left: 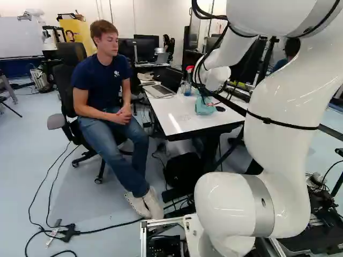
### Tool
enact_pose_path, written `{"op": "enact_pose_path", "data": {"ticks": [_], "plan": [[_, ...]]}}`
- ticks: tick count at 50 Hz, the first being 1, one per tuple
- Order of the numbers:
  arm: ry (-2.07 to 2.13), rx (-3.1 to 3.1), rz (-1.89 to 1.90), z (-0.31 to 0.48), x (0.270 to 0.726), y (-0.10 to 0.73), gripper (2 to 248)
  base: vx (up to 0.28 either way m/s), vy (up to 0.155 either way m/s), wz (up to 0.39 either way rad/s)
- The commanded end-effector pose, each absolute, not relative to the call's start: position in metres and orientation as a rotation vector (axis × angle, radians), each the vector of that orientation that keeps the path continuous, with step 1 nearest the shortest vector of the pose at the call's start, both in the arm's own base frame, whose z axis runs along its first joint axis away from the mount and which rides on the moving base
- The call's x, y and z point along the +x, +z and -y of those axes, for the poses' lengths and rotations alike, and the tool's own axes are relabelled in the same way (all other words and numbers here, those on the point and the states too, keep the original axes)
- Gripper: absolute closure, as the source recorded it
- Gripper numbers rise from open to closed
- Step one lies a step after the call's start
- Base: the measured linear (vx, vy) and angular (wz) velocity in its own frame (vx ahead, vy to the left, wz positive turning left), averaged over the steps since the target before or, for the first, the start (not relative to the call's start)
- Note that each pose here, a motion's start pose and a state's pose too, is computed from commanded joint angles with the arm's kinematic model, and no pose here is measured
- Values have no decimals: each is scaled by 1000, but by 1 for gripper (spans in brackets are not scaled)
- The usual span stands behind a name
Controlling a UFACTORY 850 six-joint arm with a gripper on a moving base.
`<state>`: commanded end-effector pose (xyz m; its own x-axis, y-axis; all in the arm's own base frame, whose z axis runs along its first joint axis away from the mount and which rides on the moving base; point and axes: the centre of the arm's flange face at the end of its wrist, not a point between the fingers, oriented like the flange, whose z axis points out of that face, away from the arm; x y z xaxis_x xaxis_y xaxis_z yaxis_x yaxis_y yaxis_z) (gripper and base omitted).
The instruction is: Clean the table with the green towel
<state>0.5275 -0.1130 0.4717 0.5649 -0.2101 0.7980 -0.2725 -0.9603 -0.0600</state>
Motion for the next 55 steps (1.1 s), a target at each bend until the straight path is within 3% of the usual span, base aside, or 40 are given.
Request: {"op": "enact_pose_path", "data": {"ticks": [55], "plan": [[1398,2810,200,24,514,473,219,0,0,0]]}}
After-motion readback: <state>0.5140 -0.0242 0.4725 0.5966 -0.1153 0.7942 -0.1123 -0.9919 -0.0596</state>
